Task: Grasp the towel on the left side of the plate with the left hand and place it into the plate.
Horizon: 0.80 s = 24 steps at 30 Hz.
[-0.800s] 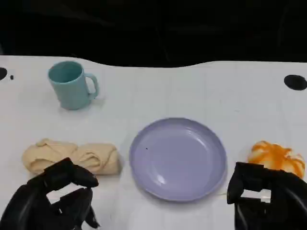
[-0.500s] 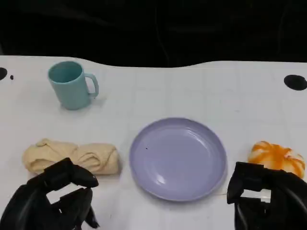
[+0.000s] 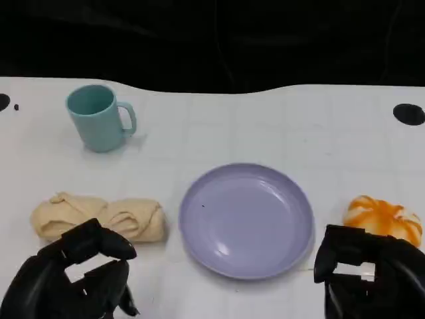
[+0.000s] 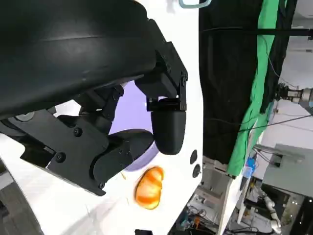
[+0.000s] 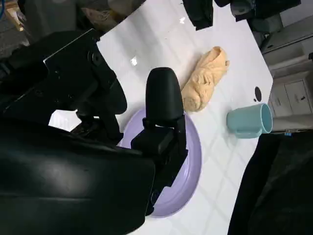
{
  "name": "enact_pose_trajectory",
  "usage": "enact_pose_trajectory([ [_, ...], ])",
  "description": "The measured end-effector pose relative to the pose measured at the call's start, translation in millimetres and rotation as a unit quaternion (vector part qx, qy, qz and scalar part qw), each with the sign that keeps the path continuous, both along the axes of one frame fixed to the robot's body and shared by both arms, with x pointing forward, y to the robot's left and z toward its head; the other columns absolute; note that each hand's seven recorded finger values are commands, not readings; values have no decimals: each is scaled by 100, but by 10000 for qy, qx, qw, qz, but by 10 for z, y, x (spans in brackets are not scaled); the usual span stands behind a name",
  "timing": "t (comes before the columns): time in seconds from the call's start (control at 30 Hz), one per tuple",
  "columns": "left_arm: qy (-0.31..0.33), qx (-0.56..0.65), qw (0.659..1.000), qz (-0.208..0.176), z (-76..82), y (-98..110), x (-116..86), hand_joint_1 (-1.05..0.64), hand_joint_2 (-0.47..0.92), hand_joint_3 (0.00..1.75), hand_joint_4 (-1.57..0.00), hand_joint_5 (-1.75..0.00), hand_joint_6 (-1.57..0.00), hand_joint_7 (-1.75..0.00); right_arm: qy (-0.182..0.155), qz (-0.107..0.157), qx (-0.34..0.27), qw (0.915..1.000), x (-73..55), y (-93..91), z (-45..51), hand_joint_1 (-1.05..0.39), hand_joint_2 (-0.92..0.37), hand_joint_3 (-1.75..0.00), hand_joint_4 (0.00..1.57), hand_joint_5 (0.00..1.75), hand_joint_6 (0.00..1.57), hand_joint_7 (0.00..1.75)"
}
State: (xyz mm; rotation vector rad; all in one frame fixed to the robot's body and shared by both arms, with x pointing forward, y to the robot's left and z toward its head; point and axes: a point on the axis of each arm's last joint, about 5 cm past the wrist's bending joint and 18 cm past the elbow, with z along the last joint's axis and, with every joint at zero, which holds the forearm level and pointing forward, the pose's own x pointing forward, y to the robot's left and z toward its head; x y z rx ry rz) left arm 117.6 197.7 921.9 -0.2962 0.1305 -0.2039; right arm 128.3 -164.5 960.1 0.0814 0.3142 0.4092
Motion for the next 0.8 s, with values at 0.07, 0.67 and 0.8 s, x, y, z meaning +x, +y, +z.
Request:
enact_pose_trajectory([
  [0.07, -1, -8, 10000, -1, 0, 0, 0, -17, 59, 100, -84, -171, -78, -145, 0, 10, 0, 10000, 1, 3, 0, 6, -47, -145, 82, 175, 68, 162],
  [0.67, -124, 134, 9996, 221, 30, 19, 12, -38, 91, 24, -63, -73, -74, -19, 23, 64, 0, 10000, -2, 25, -1, 6, -48, -145, 81, 175, 67, 162],
  [0.8, -394, 579, 9970, 336, 67, 51, 17, -47, 92, 16, -46, -52, -58, -2, 1, 74, -5, 10000, -7, 32, 9, 6, -48, -145, 81, 175, 67, 162],
])
